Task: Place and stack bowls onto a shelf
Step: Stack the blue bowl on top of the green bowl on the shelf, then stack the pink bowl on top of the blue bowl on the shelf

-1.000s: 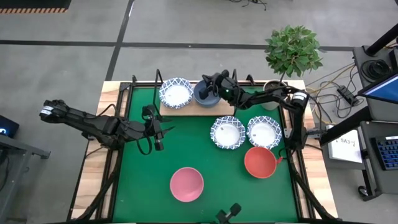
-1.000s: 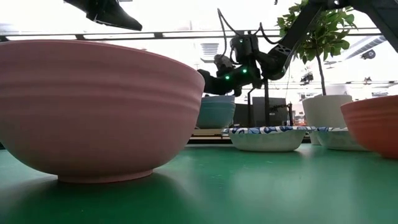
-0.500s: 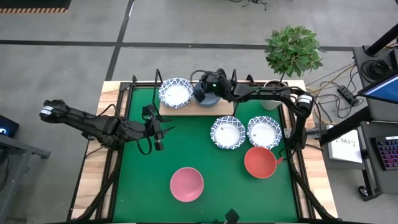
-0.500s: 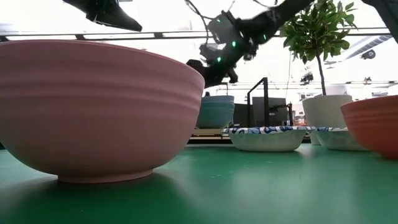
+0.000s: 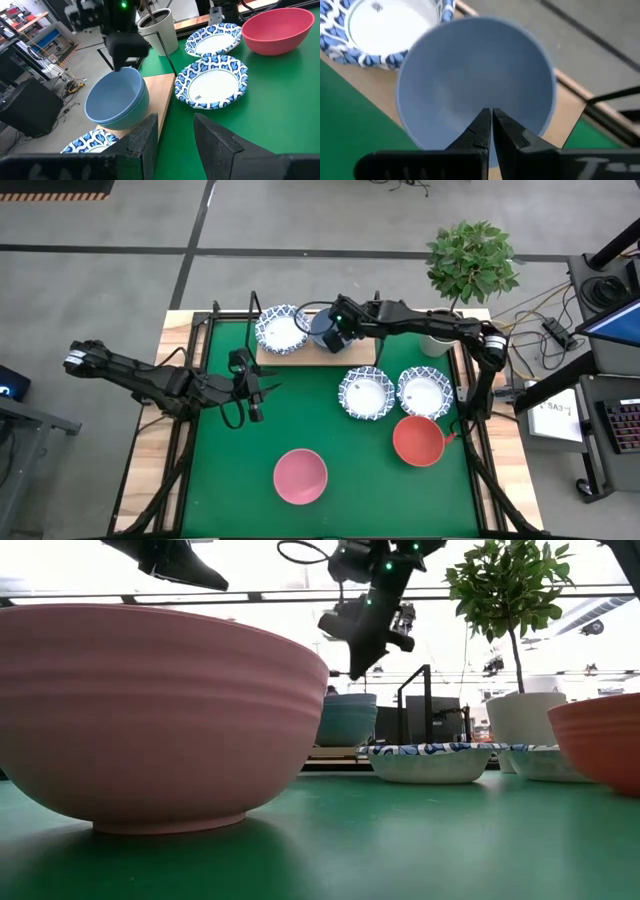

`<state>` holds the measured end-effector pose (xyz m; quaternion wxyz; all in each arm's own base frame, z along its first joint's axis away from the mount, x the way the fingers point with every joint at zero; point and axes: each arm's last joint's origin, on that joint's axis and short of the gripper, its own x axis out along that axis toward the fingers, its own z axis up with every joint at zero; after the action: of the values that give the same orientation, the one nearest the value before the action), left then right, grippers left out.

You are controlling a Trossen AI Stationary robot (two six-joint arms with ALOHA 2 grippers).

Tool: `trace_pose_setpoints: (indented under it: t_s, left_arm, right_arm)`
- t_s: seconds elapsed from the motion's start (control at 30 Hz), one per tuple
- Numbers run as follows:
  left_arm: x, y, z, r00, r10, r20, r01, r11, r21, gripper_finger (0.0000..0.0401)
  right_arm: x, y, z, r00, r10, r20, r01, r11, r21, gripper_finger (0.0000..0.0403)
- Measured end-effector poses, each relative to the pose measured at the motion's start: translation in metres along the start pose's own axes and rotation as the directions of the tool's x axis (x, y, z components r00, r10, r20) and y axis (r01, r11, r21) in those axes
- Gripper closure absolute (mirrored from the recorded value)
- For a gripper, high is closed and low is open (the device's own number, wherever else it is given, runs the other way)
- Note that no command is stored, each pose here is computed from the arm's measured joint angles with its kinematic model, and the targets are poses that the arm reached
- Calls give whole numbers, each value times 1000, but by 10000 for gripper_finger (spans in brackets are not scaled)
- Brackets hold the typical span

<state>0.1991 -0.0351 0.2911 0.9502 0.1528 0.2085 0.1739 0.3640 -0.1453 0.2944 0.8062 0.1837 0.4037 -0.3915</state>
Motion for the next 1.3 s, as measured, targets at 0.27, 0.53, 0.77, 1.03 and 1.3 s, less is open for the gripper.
trace_pose_setpoints:
  t_s: [0.27,0.53,0.77,1.03,1.3]
  left_arm:
    - [0,0,0,1000,0,0,0,1000,0,292]
    - [0,0,0,1000,0,0,0,1000,0,292]
    - [0,0,0,1000,0,0,0,1000,0,292]
    - [0,0,0,1000,0,1,0,1000,0,292]
    - [0,0,0,1000,0,1,0,1000,-1,292]
  right_arm:
    - [13,-1,-15,997,-13,-73,15,1000,22,394]
    - [12,0,-15,998,-11,-66,13,999,31,394]
    - [25,8,-22,995,-40,-86,42,999,13,394]
    - [16,14,-22,995,-96,-22,96,995,-6,394]
    - [-27,40,-35,999,-8,49,15,989,-144,394]
